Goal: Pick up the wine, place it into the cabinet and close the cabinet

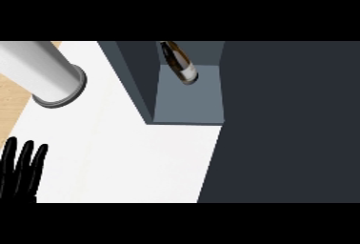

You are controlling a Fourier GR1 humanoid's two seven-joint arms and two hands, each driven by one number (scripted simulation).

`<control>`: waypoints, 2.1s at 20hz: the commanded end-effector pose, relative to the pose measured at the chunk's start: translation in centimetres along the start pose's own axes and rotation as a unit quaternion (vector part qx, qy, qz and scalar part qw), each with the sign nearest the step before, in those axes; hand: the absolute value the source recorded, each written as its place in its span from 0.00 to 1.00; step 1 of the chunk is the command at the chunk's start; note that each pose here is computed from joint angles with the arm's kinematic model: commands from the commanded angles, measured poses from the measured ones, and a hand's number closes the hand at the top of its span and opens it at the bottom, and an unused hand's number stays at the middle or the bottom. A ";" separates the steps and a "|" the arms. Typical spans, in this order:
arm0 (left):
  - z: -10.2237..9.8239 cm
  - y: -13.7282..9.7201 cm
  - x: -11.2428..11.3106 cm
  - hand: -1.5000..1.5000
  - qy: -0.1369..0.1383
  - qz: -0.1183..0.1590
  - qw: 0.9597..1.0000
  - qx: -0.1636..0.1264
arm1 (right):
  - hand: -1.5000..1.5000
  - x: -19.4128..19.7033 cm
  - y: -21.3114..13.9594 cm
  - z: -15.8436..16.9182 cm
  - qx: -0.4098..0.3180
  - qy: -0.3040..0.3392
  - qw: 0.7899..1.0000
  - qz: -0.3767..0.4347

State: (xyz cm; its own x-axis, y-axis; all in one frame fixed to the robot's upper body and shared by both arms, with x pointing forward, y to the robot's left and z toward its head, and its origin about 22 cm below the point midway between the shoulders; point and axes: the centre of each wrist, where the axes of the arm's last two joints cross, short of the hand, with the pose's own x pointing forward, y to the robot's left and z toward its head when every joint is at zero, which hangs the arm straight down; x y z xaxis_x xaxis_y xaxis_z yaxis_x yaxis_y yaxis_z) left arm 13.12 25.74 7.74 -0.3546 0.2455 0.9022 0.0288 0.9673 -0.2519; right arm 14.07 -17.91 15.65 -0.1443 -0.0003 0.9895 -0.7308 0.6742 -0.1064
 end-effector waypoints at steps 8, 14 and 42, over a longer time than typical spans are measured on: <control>1.7 4.8 4.3 0.00 -0.009 -0.019 1.000 0.001 | 1.00 3.5 5.6 -5.0 0.000 -0.036 0.997 0.064; 0.9 7.3 6.5 0.00 -0.011 -0.008 1.000 -0.013 | 1.00 3.4 7.5 -9.4 -0.012 -0.043 0.993 0.112; 0.1 5.3 5.5 0.00 0.044 0.018 0.997 -0.056 | 1.00 1.3 -6.8 -24.5 -0.149 -0.013 0.975 0.162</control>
State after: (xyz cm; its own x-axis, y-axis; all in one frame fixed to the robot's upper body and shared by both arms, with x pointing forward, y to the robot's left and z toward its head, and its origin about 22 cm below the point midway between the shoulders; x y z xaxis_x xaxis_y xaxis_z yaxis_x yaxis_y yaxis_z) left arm 11.04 33.72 11.62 -0.2961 0.2674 0.9169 0.1224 0.9627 -0.2412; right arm 32.13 -2.51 21.07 -0.3798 0.1846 0.9065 -0.4987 0.7845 -0.3687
